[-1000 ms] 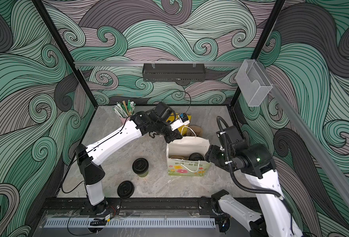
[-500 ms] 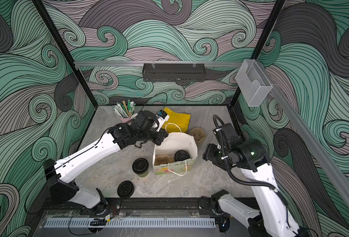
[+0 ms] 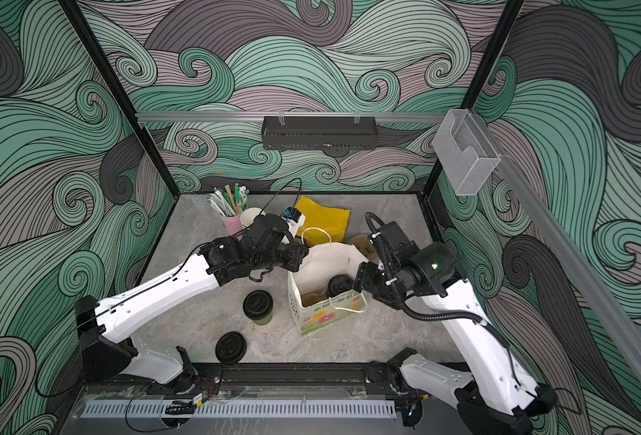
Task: Pack a coffee takeout order
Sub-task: Rotate the takeout bag at the center of the table.
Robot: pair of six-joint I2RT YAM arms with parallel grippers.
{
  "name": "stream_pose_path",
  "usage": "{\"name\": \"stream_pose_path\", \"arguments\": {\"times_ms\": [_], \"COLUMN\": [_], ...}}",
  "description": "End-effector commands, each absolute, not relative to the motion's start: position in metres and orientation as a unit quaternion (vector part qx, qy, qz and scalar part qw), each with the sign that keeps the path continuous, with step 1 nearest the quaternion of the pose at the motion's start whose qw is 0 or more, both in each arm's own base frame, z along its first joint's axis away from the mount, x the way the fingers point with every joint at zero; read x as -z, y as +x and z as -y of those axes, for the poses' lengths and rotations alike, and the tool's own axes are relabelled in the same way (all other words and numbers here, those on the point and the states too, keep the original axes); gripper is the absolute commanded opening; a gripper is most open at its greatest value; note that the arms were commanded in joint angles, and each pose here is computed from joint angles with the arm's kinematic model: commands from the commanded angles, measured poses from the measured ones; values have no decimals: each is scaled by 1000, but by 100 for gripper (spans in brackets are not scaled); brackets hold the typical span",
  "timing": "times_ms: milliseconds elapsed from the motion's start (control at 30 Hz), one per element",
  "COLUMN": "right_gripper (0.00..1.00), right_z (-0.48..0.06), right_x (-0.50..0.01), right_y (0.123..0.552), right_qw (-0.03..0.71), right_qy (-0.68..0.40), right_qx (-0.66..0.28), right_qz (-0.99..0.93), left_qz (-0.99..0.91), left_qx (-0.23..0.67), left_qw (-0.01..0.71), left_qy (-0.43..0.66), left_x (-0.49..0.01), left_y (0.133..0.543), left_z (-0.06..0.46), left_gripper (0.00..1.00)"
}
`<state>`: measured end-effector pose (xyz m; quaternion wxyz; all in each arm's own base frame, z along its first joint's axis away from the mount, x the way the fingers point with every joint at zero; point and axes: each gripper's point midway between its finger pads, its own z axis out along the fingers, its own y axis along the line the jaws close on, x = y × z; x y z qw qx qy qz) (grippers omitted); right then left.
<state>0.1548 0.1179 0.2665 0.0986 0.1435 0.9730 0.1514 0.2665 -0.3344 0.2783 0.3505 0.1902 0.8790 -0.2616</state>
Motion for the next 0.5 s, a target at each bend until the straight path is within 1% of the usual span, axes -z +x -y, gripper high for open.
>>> {"name": "stream_pose_path", "arguments": {"times_ms": [0,100,233,333,400,433,467], "right_gripper": [72,70,68,65,60,53,50], "right_z": [-114,-115,-116,-118,-119,-118,-118], "right_x": [-258,-255,-252,-247,-247,-246,-246], "right_y": [161,164,166,164,164,164,163], "right_qw": [105,104,103,96,95,96,95], "right_qy": [165,171,178,177,178,179,179], "right_qx": [-121,-110,-100,-93,-91,-90,-87], "right_qz": [-973,-974,-974,-975,-975,-975,-975], "left_qz": [-868,-867,-868,-866,-865,-865,-865], "left_qx": [277,281,284,283,279,276,274], "left_qw": [373,368,365,370,375,378,379], "left_qy": [178,184,182,181,182,182,183], "left_x": [-301,-299,-297,-299,-300,-301,-301], "left_y": [259,251,242,240,240,240,239], "left_z": [324,325,322,318,315,312,311], "left_gripper": [0,0,3,11,17,20,23]}}
